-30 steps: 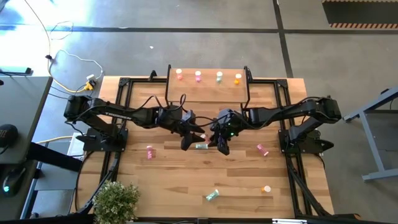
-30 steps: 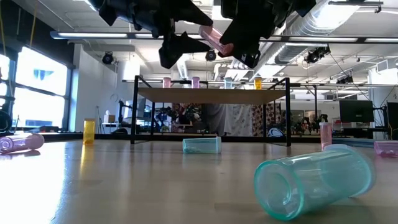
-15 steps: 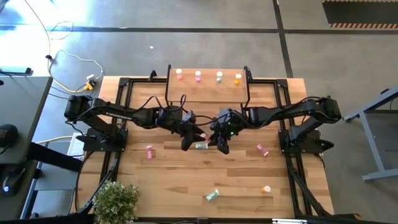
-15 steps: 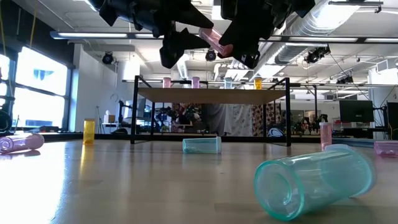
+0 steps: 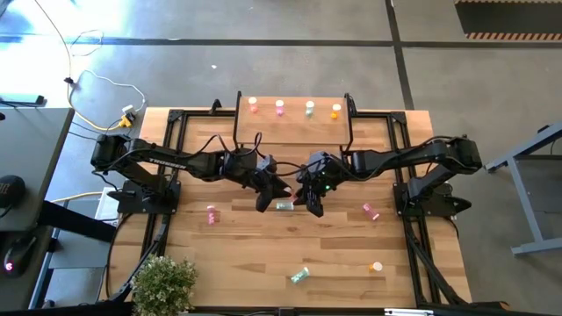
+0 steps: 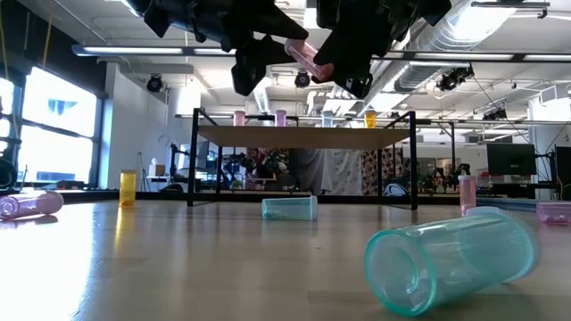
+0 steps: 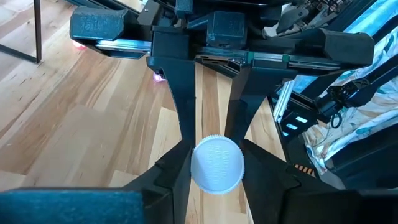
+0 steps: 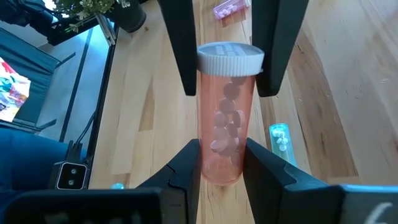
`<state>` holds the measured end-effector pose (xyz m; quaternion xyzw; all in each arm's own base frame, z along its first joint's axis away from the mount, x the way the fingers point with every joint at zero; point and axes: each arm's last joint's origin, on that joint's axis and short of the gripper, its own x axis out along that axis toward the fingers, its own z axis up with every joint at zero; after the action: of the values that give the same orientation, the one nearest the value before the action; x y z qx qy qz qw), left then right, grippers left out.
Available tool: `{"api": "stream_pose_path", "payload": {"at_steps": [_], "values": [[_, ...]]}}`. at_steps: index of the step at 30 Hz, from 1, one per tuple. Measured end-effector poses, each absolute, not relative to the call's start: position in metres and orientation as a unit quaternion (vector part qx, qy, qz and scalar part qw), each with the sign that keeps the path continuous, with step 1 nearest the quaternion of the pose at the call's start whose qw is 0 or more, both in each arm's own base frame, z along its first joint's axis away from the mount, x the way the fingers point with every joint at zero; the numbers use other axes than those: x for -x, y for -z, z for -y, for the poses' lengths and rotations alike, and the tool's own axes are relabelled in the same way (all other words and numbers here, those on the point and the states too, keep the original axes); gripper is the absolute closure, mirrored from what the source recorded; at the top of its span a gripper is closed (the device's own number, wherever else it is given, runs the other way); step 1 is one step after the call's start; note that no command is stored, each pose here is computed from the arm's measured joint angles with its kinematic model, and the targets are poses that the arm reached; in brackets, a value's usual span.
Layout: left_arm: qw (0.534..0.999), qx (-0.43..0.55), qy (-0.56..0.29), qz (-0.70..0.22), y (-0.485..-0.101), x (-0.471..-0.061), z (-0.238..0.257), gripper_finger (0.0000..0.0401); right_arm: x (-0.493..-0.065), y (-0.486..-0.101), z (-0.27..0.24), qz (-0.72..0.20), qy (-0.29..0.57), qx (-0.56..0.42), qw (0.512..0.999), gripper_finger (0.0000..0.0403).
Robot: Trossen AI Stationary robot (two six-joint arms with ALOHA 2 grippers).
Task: Pick and place medicine bottles onto shelf by color
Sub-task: Put the bottom pink pill bottle aligned with the pink pill bottle on the shelf
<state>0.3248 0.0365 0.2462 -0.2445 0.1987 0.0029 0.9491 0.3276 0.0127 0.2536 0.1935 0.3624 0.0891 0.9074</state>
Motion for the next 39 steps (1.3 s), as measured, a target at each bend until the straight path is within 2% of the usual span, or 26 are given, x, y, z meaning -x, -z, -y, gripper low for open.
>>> {"api": "stream_pose_path", "payload": {"at_steps": [12,15,21,25,30,39], "values": [[0.949,0.244,-0.003,-0.199,-0.246,-0.325,-0.036,0.0288,-0.328,-0.254,-0.013,-0.362,-0.090,-0.191,0.908,0.0312],[0.949,0.244,-0.002,-0.199,-0.246,-0.325,-0.036,0.0288,-0.328,-0.254,-0.012,-0.362,-0.089,-0.191,0.908,0.0291],[0.948,0.236,-0.008,-0.214,-0.244,-0.323,-0.036,0.0288,-0.327,-0.254,-0.009,-0.364,-0.084,-0.195,0.907,0.0217],[0.944,0.234,-0.017,-0.233,-0.240,-0.321,-0.039,0.0288,-0.323,-0.255,-0.001,-0.371,-0.064,-0.216,0.901,0.0183],[0.945,0.229,-0.025,-0.234,-0.239,-0.320,-0.044,0.0288,-0.320,-0.258,0.009,-0.371,-0.045,-0.230,0.899,0.0168],[0.949,0.211,-0.047,-0.231,-0.251,-0.309,-0.063,0.0288,-0.311,-0.271,0.019,-0.350,-0.035,-0.234,0.906,0.0167]]}}
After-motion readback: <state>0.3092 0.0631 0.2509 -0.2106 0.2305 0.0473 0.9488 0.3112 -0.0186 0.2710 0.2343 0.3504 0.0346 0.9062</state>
